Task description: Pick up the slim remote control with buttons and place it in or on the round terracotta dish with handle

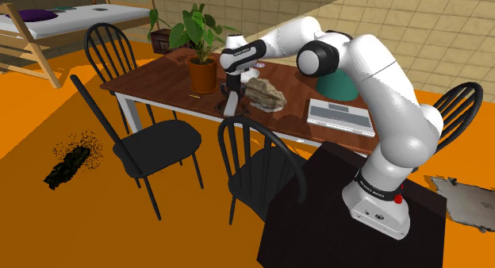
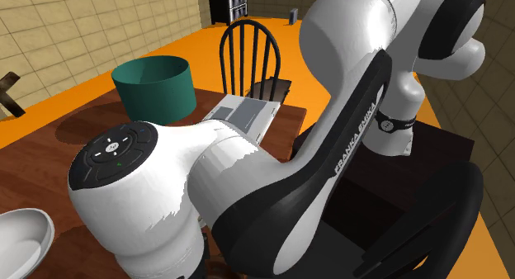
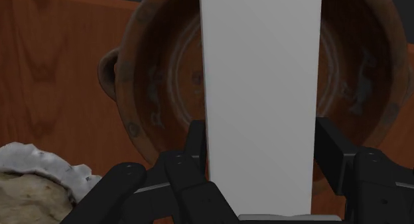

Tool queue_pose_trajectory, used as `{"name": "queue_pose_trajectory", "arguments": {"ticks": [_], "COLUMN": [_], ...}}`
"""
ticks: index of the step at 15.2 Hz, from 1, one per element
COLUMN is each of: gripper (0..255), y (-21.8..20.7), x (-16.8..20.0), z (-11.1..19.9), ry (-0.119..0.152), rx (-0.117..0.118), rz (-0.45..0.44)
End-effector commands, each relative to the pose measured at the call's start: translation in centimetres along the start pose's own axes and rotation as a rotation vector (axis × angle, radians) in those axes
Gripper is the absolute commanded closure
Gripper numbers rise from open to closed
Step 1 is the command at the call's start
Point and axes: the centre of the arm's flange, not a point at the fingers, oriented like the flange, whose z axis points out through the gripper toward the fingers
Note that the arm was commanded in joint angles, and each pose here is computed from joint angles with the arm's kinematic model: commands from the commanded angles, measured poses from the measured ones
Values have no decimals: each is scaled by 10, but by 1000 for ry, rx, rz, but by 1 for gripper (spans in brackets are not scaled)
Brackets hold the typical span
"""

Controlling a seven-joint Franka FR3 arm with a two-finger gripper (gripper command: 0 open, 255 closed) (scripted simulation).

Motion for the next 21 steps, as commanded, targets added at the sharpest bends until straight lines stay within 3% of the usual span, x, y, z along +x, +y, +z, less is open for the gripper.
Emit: {"name": "queue_pose_trajectory", "arguments": {"ticks": [1,11,12,17,21], "gripper": [255,255,0,0,0], "y": [1,1,2,1,1], "x": [0,0,1,0,0], "z": [11,21,21,21,-29], "ry": [0,0,1,0,0], "rx": [1,1,1,1,1], "rz": [0,0,0,0,0]}}
